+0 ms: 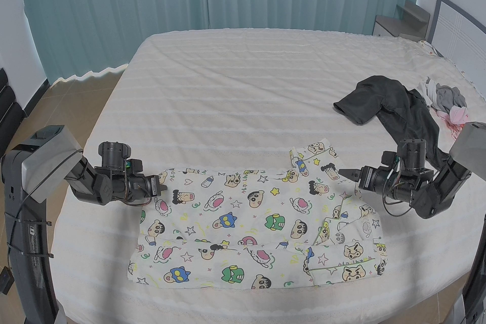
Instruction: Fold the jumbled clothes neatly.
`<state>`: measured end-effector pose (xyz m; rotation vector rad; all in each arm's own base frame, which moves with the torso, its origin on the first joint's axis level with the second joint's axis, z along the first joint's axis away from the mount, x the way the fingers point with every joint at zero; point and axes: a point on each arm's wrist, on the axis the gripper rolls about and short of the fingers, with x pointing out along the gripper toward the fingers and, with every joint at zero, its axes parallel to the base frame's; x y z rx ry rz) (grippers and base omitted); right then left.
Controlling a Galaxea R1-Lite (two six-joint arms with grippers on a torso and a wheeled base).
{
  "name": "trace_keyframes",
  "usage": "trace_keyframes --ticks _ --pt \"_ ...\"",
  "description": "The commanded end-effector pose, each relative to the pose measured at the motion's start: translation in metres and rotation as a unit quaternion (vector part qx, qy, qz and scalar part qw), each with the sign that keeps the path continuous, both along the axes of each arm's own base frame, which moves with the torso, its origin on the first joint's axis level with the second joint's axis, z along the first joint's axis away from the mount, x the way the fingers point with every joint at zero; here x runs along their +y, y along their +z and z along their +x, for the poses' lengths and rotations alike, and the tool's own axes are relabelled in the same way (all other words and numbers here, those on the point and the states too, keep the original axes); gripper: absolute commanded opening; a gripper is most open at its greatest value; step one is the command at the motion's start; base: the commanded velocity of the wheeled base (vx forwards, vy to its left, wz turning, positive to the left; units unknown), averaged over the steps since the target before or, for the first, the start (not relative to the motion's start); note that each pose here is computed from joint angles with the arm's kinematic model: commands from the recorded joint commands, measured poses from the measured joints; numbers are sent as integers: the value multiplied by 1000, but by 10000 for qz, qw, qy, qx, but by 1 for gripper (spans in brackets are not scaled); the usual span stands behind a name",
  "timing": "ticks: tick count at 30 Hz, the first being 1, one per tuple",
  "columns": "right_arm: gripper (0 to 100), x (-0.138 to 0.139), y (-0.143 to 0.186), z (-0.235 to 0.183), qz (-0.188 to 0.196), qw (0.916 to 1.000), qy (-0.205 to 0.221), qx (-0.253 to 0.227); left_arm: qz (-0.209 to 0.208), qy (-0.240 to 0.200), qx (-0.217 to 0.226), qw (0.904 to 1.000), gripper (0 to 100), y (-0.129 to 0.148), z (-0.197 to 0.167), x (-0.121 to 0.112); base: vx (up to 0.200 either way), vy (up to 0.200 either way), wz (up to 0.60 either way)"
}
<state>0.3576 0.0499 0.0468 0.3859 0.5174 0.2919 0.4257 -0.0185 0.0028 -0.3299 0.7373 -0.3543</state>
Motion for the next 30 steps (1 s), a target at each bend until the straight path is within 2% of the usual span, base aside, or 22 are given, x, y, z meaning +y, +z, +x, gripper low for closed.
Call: trace_keyframes --ticks 1,7,13,17,29,30 --pt "100 -1 -16 40 -55 9996 -125 263 20 288 -138 9995 0 18 -3 4 0 0 0" --pt "100 -1 -22 68 -112 9974 -185 682 121 433 -190 9988 0 24 -4 4 0 0 0" --pt "100 6 -28 88 -122 9976 -144 673 124 405 -127 9990 0 20 -5 1 0 0 0" --pt "100 8 -29 99 -144 9961 -122 863 124 381 -112 9991 0 19 -6 -1 0 0 0" --pt "100 29 -41 103 -151 9947 63 1012 115 357 -86 9993 0 18 -7 -3 0 0 0" --pt "0 31 -42 103 -147 9947 82 1014 116 341 -78 9993 0 18 -7 -4 0 0 0"
